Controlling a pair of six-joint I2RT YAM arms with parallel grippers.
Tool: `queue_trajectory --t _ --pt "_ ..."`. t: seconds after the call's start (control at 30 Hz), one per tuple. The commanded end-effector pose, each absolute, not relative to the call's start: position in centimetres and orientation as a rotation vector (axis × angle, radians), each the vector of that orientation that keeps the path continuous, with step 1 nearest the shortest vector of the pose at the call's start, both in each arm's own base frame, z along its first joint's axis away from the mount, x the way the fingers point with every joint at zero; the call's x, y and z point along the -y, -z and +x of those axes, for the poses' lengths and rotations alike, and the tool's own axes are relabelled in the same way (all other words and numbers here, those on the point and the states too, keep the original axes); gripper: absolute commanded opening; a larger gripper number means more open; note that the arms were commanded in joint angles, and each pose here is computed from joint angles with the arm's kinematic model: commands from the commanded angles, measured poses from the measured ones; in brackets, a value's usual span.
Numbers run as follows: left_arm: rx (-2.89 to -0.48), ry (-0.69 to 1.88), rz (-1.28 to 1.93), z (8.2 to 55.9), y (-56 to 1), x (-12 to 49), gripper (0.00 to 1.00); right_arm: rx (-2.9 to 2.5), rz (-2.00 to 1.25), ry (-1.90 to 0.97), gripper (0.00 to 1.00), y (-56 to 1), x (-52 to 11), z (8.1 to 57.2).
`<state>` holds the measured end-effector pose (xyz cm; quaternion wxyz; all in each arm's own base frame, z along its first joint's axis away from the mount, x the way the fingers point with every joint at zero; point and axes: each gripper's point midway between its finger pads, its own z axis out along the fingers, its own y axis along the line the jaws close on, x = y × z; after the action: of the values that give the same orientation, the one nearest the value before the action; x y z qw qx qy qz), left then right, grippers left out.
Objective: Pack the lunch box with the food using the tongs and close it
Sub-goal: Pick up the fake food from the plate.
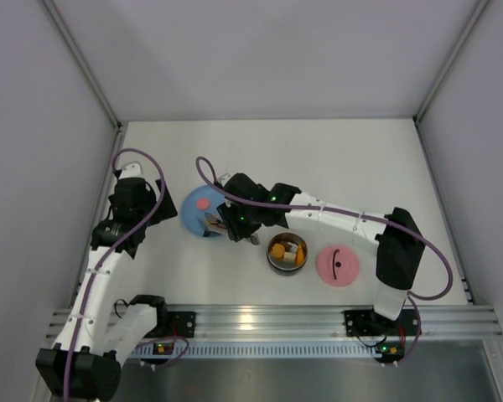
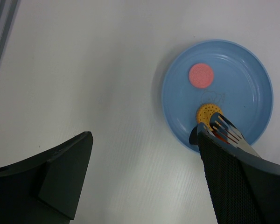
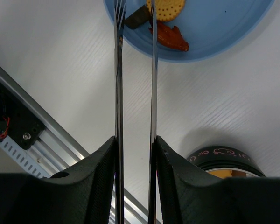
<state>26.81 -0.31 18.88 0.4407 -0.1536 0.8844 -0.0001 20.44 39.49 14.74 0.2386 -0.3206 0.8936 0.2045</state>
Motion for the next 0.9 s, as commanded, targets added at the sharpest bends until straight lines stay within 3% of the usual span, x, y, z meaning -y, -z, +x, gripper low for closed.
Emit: queue_trajectory --t 0.0,0.87 --pt "-2.188 0.007 -0.367 27.0 -18.9 0.5 0.99 -2.387 -0.866 -0.591 0.36 -16.5 -41.3 20.9" --pt "-2.183 0.007 -0.365 27.0 -19.0 0.5 0.99 -2.412 -0.903 -0.472 0.37 -15.2 -39.8 19.7"
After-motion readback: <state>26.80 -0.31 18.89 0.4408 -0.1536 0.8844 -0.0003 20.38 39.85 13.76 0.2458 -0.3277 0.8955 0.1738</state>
